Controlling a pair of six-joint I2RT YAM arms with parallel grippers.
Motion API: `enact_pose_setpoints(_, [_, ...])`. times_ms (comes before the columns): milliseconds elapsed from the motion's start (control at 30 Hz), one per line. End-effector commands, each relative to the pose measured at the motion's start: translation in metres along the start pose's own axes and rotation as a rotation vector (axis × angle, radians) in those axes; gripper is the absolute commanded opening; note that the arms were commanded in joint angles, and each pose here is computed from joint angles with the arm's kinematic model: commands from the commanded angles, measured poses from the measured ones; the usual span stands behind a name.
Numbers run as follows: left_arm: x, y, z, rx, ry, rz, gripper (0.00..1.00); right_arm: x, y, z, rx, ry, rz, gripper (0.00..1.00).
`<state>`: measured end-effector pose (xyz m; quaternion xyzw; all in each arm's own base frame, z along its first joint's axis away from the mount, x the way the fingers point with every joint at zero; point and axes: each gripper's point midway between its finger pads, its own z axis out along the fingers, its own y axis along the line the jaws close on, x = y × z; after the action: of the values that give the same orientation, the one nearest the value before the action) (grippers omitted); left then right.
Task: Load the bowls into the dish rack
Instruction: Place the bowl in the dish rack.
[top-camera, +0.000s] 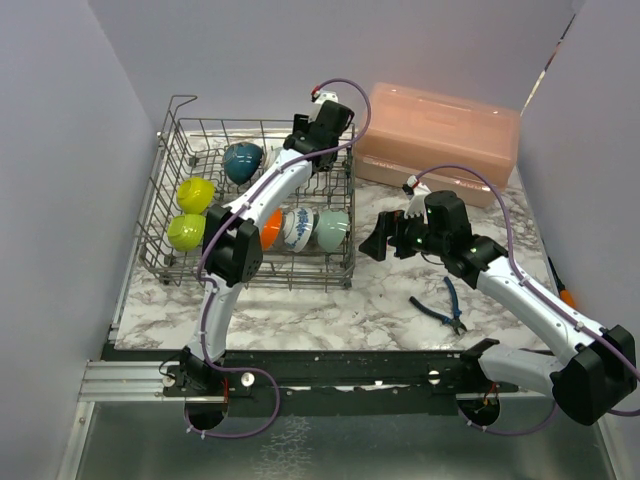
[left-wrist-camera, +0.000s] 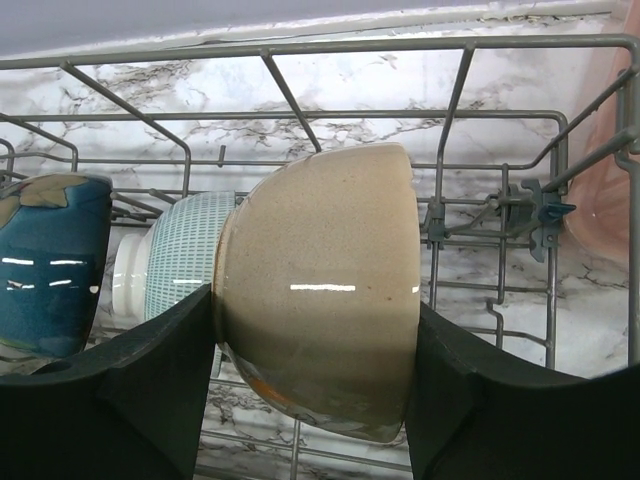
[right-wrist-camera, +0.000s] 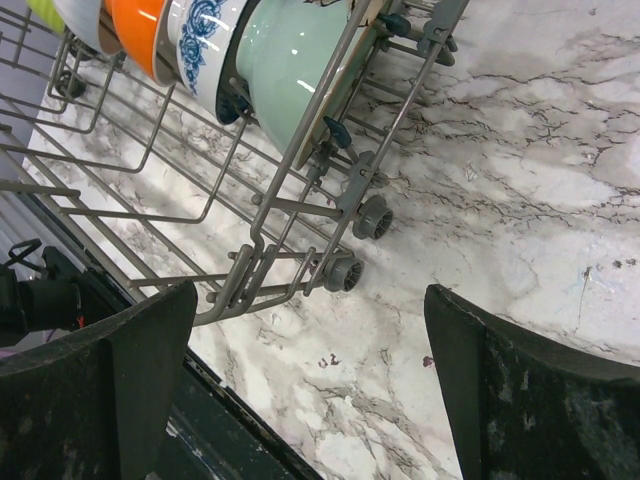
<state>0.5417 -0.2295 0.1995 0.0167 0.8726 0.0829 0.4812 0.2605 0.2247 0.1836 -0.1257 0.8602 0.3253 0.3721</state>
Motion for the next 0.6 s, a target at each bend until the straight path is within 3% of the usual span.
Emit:
enact_pose_setpoints(0, [0.036, -0.008, 0.024, -0.028, 0.075, 0.022, 0.0, 0.005, -0.007, -0.002, 0.033, 0.012, -0.008, 1.0])
enact_pose_setpoints(567, [0.076, -0.035, 0.047, 0.08, 0.17, 0.104, 0.0, 0.005, -0.009, -0.001, 0.04, 0.011, -0.013, 1.0])
